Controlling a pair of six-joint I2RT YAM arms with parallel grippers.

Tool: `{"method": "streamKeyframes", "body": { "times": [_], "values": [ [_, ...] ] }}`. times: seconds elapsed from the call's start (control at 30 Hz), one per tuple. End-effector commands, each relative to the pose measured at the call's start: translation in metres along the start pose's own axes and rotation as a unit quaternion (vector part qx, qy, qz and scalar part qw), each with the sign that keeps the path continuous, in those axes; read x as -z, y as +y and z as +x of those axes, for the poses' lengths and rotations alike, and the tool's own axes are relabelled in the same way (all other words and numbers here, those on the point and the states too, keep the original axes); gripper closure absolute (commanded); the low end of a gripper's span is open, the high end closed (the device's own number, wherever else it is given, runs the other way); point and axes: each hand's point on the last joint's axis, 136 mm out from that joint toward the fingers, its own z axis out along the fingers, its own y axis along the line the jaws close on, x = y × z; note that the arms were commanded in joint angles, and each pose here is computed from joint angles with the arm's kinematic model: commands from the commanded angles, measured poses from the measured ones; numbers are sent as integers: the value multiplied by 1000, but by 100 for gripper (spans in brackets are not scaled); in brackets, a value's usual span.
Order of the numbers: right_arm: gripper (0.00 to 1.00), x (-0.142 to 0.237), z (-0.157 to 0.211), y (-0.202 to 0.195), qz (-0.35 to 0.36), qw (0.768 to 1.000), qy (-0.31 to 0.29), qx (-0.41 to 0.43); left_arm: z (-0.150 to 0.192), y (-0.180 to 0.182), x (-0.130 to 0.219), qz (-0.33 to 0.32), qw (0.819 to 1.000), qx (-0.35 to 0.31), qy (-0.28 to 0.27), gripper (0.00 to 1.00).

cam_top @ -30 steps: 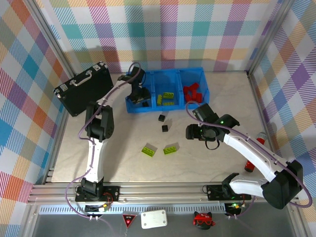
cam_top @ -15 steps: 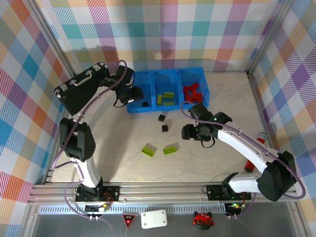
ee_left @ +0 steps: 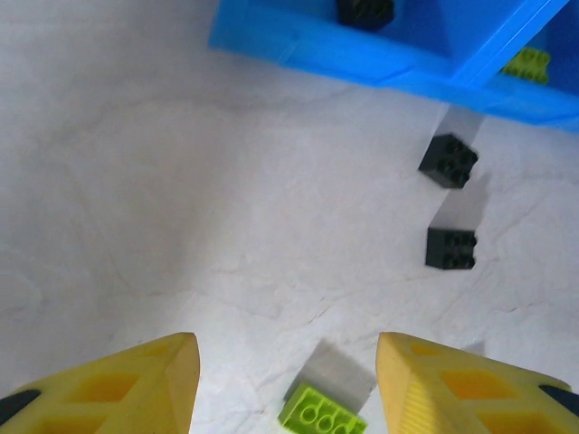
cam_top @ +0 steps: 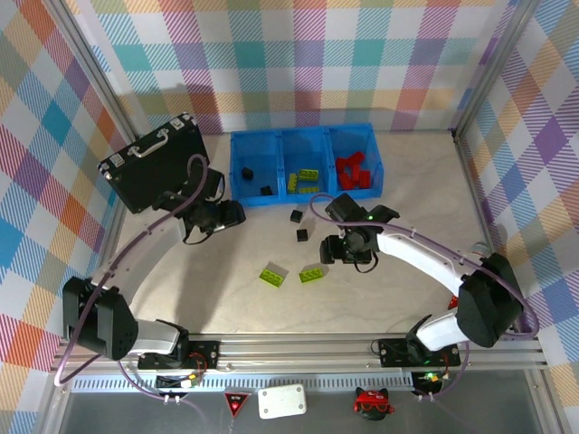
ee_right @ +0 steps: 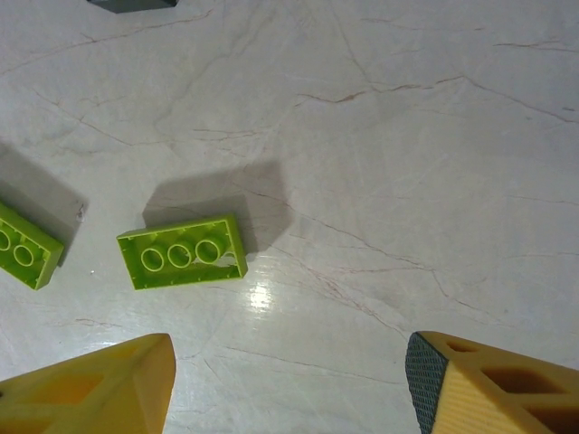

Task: Sort the legos into containers by color
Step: Pick up the lego from the bottom-center of the table.

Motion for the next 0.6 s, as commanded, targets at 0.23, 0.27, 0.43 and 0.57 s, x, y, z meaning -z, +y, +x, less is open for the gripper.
{"method": "streamKeyframes", "body": {
  "times": [0.23,0.27,0.43,0.57],
  "values": [
    [31,-21,5,22,7,999,33,21,48,23,1,14,999,37,5,46],
    [31,-23,5,24,9,999,35,27,52,25,0,13,999,37,7,46],
    [30,-34,8,38,18,997,50,52,61,32,1,8,999,39,7,46],
    [25,-45,10,50,38,994,65,84,63,35,4,3,999,38,7,45]
  ]
}}
